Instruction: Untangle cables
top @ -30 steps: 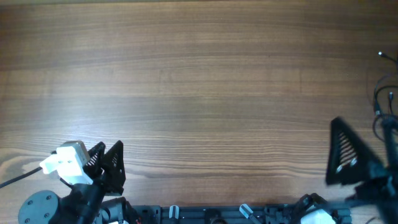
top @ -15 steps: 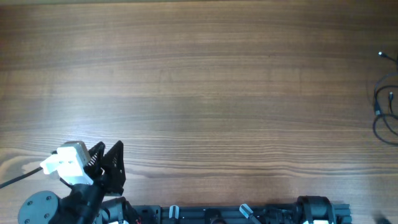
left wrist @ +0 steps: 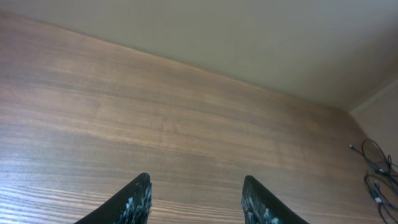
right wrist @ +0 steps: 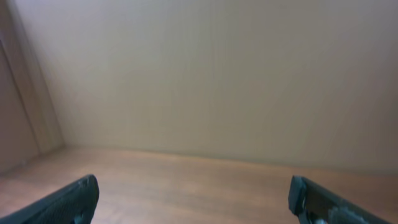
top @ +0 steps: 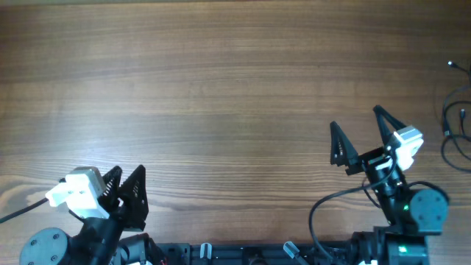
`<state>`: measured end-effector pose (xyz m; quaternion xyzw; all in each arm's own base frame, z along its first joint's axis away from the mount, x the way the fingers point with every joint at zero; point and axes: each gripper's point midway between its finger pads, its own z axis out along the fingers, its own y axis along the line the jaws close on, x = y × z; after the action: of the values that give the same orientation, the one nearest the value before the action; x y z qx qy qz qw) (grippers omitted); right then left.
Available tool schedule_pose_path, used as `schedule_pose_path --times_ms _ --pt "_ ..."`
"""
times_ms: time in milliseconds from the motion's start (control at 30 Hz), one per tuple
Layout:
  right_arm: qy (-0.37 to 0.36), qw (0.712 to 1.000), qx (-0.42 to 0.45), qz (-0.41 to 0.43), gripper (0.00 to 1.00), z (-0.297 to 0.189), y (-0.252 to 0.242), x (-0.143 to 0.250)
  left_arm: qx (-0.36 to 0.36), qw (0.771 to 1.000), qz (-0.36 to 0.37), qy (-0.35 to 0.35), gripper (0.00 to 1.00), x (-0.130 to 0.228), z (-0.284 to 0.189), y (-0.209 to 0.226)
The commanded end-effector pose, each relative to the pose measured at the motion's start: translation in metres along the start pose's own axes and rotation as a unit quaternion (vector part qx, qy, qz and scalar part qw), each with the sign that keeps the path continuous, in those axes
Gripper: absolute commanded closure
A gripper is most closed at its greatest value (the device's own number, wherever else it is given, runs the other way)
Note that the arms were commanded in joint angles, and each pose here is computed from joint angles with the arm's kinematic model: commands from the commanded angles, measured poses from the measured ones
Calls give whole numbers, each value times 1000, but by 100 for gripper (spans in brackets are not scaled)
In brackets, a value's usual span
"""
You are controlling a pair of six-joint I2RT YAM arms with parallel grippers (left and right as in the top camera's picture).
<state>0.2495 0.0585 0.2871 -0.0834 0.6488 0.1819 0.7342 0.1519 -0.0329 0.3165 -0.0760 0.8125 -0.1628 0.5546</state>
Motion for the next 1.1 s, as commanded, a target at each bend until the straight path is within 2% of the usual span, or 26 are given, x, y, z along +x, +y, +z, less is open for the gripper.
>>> schedule_pose_path --times_ms 0,67,167,233,467,600,667,933,1067 --pt "-13 998 -13 -55 0 -2 0 28 0 1000 14 -11 52 -4 -4 -2" --pt "-13 997 -7 -72 0 -4 -4 44 0 1000 14 -11 52 -4 -4 -2" --pt "-14 998 63 16 0 -8 -31 63 0 1000 13 -11 52 -4 -4 -2" --pt "-4 997 74 23 1 -10 -35 73 0 1000 13 -11 52 -4 -4 -2" --pt "112 985 121 59 1 -20 -51 132 0 1000 14 -11 52 -4 -4 -2" --pt "194 964 153 100 0 -36 -57 175 2 1000 10 -11 53 -4 -4 -3" --pt "195 960 149 138 0 -35 -53 177 3 1000 10 -11 53 -4 -4 -3" --pt "195 959 149 139 0 -35 -53 178 4 1000 14 -18 55 -8 -4 -4" --pt "132 975 135 120 0 -31 -49 146 8 999 22 -37 55 -18 -7 -7"
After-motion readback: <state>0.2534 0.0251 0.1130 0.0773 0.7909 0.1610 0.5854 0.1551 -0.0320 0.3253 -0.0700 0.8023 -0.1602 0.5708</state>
